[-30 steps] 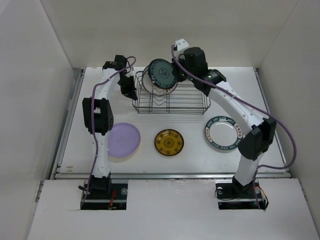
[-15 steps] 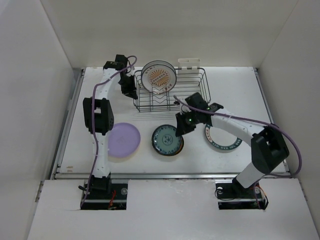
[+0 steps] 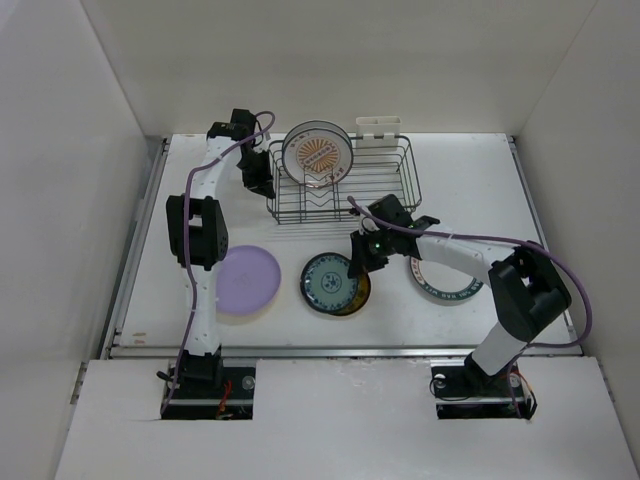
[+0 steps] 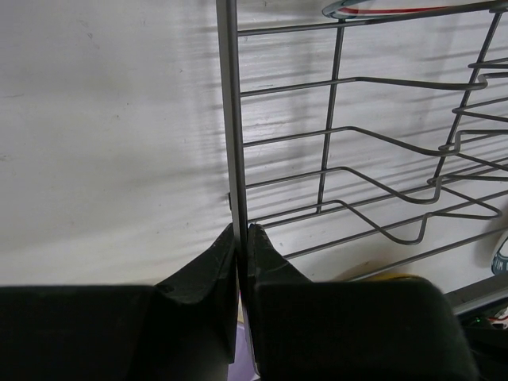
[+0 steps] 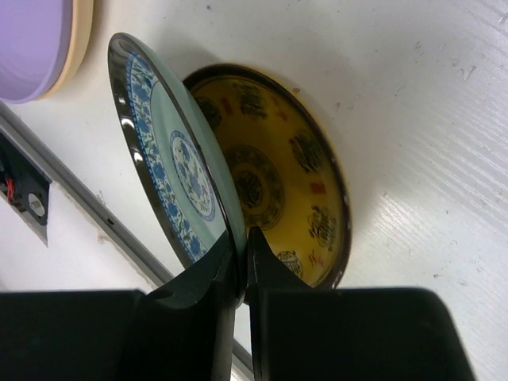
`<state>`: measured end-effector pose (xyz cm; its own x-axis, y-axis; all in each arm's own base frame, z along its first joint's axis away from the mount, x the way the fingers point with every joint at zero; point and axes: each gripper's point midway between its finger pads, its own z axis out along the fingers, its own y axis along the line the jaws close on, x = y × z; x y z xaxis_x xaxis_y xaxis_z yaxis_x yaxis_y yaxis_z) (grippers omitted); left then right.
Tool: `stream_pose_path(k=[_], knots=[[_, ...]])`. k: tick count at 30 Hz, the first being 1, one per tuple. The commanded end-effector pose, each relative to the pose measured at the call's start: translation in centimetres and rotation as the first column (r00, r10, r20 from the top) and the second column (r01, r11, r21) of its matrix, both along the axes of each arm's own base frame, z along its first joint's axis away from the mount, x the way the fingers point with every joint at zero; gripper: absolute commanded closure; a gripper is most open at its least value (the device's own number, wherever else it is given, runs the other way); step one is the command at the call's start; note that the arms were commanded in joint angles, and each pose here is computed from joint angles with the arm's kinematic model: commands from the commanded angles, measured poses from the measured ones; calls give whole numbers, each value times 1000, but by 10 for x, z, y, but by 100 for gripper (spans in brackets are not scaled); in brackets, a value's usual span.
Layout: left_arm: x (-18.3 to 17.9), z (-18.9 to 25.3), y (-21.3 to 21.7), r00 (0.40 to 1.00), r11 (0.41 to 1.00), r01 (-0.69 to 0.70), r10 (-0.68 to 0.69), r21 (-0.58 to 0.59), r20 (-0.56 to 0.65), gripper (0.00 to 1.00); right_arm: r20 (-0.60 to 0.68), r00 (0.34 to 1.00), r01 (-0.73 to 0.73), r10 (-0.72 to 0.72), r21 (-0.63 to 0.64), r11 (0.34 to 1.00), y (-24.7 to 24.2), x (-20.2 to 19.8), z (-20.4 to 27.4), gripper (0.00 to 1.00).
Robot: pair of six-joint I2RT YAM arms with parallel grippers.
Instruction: Unload the plates from the dish rack
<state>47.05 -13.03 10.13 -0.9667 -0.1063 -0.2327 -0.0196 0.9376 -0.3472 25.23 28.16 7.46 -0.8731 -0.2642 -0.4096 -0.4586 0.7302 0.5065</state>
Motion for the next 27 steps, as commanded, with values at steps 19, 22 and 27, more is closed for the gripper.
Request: stream_pose_path(k=[19,22,27], knots=[[13,39,-4,991,1000,23,-21,-15,130,100,31,998,50,-52,85,995,-25,8,20,100],[13,43,-4,990,1000,23,-21,-16,139,100,9,999,46,-47,80,996,-24,7,13,100],[13,43,-3,990,1000,19,-18,-8,140,100,-35,997,67,-67,0,998,-31,10,-11,99]])
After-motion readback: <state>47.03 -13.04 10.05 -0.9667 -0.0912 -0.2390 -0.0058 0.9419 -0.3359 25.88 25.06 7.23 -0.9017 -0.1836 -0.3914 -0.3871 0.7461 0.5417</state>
